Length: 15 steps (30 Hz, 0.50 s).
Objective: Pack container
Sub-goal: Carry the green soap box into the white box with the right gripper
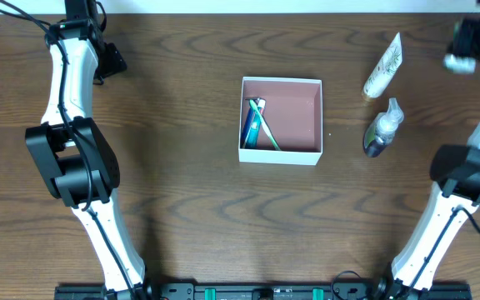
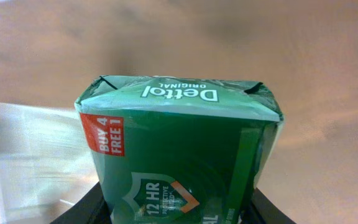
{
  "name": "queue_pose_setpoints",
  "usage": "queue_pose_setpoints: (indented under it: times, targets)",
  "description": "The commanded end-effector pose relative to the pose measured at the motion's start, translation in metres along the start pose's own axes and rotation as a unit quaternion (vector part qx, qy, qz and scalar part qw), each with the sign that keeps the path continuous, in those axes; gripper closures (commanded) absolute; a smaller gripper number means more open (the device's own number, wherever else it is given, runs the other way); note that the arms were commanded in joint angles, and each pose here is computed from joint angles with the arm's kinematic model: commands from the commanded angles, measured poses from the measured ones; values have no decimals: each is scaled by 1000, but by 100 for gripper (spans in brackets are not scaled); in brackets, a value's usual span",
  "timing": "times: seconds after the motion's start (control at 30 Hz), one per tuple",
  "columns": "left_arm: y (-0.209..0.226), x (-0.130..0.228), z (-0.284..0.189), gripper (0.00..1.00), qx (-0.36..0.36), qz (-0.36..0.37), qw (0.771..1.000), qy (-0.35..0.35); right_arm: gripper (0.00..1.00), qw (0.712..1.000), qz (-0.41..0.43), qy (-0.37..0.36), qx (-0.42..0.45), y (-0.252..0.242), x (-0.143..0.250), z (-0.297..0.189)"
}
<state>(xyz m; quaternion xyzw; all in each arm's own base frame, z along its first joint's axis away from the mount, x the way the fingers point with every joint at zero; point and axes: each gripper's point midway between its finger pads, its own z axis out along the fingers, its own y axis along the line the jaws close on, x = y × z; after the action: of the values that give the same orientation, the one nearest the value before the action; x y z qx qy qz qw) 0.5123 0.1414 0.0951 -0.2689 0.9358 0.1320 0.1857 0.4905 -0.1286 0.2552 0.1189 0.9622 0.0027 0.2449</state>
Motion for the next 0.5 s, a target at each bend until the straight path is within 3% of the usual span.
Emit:
queue_pose_setpoints:
  times: [0.0,0.17,0.27,0.47]
  targets:
    - [6,-15,-22,2,2,-10,1000,-27,82,992,-6,-60,-107,91,-14,-44]
    - [6,-15,-22,2,2,-10,1000,-27,79,989,-26,-64,-131,173,1,-60]
    - [6,-15,-22,2,2,-10,1000,-27,82,993,-33,-46,-106,215,23,-55]
    - [6,-15,-22,2,2,-10,1000,-27,80,998,-31,-44,-46,269,58,-51]
